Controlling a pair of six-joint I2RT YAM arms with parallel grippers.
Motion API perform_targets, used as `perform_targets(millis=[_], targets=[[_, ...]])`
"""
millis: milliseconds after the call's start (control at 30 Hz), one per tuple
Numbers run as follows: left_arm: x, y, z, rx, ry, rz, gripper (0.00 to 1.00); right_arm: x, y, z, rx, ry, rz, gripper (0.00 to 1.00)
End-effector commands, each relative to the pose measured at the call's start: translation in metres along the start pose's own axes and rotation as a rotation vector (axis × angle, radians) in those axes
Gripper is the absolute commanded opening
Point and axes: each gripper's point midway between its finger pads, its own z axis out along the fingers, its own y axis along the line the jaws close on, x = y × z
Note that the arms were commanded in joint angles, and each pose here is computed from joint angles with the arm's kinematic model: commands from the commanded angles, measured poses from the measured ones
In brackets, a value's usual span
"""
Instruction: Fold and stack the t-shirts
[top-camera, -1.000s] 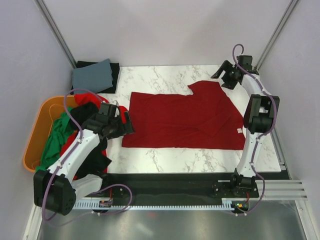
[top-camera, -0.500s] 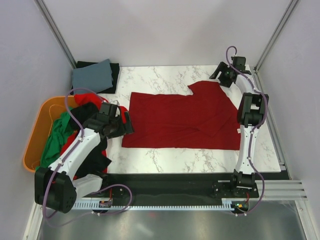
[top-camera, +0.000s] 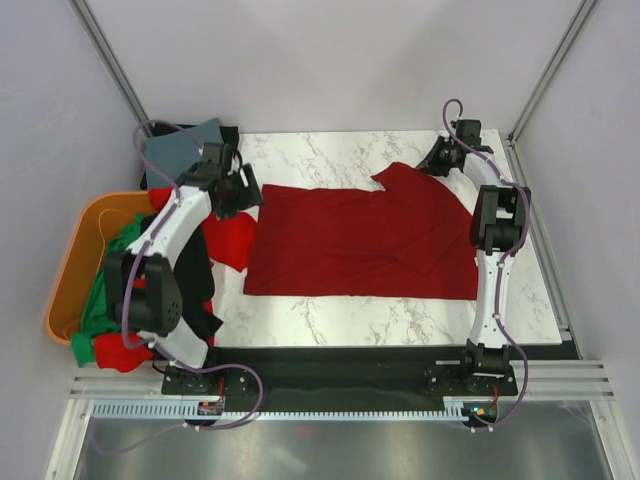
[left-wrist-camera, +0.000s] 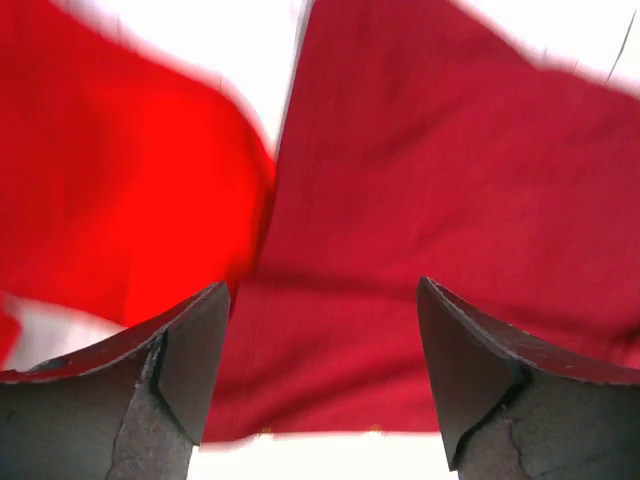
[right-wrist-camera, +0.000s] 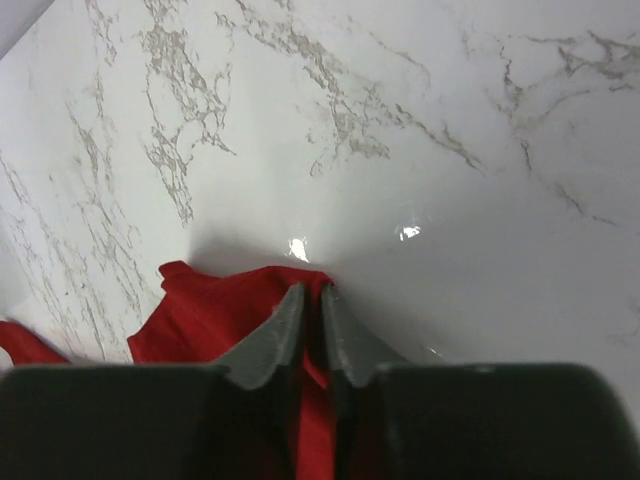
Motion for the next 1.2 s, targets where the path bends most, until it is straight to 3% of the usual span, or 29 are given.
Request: perform_targets(millis=[0, 100, 167, 367, 533, 867, 967, 1100, 1167], targets=[[-0.042, -0.017, 0.019, 0.018, -0.057, -0.008, 0.81, -0.027, 0.035, -0.029, -0.066, -0.067, -0.026, 0.13], [-0.070, -0.027, 0.053, 0.013, -0.056, -0.010, 0.76, -0.031, 0.045, -0.042, -0.081, -0.081, -0.021, 0.04], [-0.066, -0.027, 0.086, 0.008, -0.007, -0.004, 0.71, -0.027, 0.054, -0.053, -0.107, -0.074, 0.008, 0.00], [-0.083, -0.026, 0.138, -0.001, 0.017, -0.010, 0.65, -0.022, 0.082, -0.082, -0.214, -0.079, 0.042, 0.00], [-0.096, -0.035, 0.163, 0.059, 0.035, -0.003, 0.60, -0.032, 0.100, -0.099, -0.266, -0.104, 0.030, 0.00], [-0.074, -0.032, 0.188, 0.081, 0.109, -0.042, 0.49, -0.022, 0.097, -0.097, -0.266, -0.080, 0.047, 0.00], [-0.074, -0.034, 0.189, 0.094, 0.112, -0.040, 0.38, -0.020, 0.095, -0.097, -0.261, -0.080, 0.049, 0.00], [-0.078, -0.036, 0.185, 0.102, 0.101, -0.039, 0.11, -0.021, 0.096, -0.098, -0.264, -0.079, 0.053, 0.00], [-0.083, -0.039, 0.178, 0.113, 0.087, -0.029, 0.03, -0.025, 0.101, -0.101, -0.278, -0.087, 0.046, 0.00]])
